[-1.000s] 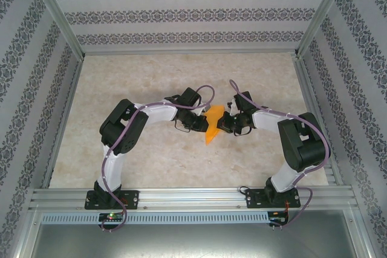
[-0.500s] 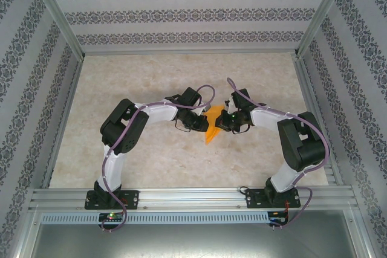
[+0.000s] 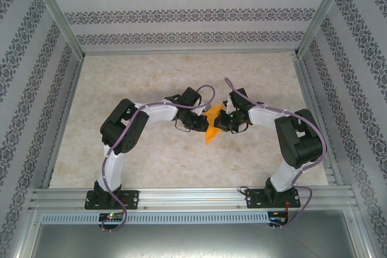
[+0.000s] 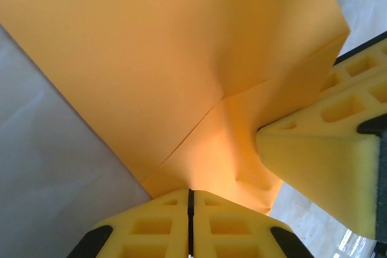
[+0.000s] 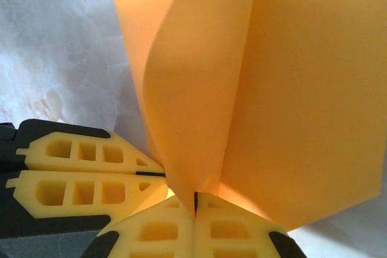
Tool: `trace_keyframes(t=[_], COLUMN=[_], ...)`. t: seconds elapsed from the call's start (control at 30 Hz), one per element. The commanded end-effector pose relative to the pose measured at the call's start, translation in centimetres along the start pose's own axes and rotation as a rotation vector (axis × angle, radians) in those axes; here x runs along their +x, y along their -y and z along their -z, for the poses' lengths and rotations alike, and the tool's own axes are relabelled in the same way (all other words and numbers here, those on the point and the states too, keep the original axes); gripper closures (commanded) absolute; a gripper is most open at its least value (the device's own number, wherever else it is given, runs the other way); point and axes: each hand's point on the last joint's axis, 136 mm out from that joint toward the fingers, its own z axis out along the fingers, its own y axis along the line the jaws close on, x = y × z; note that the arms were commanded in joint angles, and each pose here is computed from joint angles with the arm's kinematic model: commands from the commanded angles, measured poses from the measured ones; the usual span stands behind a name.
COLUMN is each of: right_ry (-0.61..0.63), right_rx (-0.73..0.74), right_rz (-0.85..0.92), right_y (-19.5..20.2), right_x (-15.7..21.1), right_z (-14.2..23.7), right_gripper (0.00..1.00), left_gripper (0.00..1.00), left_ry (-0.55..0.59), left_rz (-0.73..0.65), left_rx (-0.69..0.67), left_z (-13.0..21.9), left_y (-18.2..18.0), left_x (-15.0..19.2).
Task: Fold a paper plane with a square sheet of paper (pick it up from the middle)
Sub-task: Fourth fold the wing at the center of the table.
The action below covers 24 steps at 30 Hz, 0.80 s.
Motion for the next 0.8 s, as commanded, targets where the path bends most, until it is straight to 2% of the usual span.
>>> trace_keyframes(t=[0.0, 0.43, 0.77], right_ry=[-0.006, 0.004, -0.026], right_rx=[-0.033, -0.109, -0.108], right_rz=[-0.004, -0.034, -0.034], right_y=[-1.0, -1.9, -1.8], right_x=[-0.3, -0.5, 0.0], right_z=[-0.5, 0.0, -0.9], right_gripper=[0.99, 0.95, 0.95], left_gripper=[0.90, 0.90, 0.90], left_ry=[-0.012, -0.015, -0.008], left_rz=[-0.001, 0.001, 0.010], left_rx=[-0.038, -0.038, -0.035], left_z=[-1.1, -1.1, -1.0], left_y=[-2.1, -2.5, -2.8], left_x=[0.3, 0.5, 0.5])
